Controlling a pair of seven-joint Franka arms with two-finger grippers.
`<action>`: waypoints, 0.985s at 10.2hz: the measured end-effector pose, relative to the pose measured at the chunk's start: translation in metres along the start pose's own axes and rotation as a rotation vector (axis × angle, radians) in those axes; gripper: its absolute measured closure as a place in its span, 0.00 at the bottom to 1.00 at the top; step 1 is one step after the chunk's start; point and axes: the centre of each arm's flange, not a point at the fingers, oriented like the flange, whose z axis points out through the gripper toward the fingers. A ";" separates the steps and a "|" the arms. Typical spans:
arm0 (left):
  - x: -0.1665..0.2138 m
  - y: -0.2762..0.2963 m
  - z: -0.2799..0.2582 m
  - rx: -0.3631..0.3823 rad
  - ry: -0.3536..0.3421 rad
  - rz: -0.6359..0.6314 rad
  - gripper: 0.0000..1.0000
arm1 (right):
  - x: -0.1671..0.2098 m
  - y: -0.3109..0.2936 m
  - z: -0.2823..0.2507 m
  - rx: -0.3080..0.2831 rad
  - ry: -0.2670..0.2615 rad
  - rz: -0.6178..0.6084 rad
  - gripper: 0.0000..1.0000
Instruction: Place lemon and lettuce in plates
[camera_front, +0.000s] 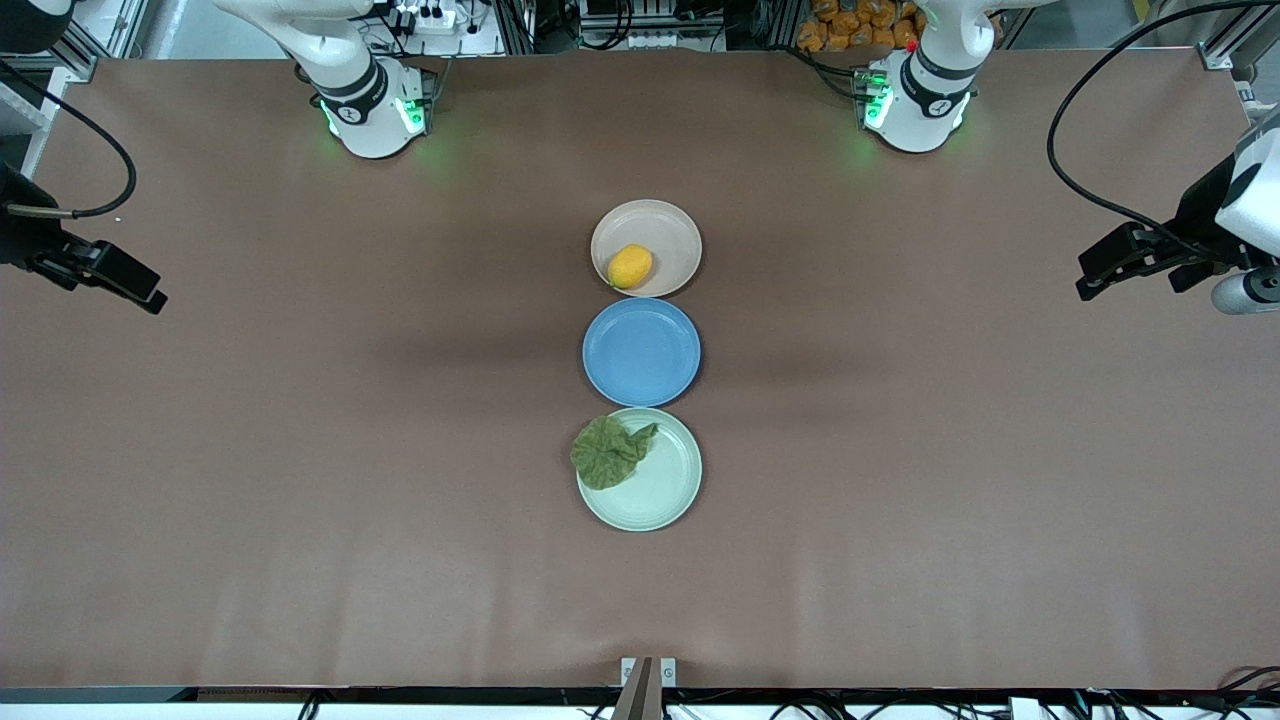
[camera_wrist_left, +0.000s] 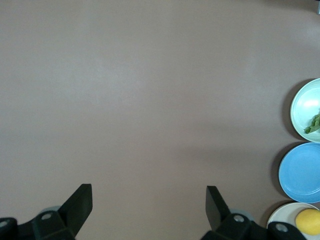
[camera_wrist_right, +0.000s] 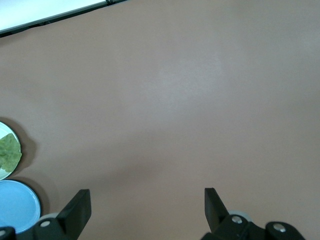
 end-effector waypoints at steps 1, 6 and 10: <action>0.000 0.000 0.000 0.000 -0.002 0.000 0.00 | 0.000 0.000 0.000 0.000 -0.001 0.000 0.00; 0.000 -0.001 0.000 0.001 -0.003 -0.001 0.00 | 0.000 -0.001 0.001 0.002 -0.001 -0.025 0.00; 0.000 -0.001 0.000 0.001 -0.003 -0.002 0.00 | -0.008 -0.021 0.000 0.004 -0.002 -0.162 0.00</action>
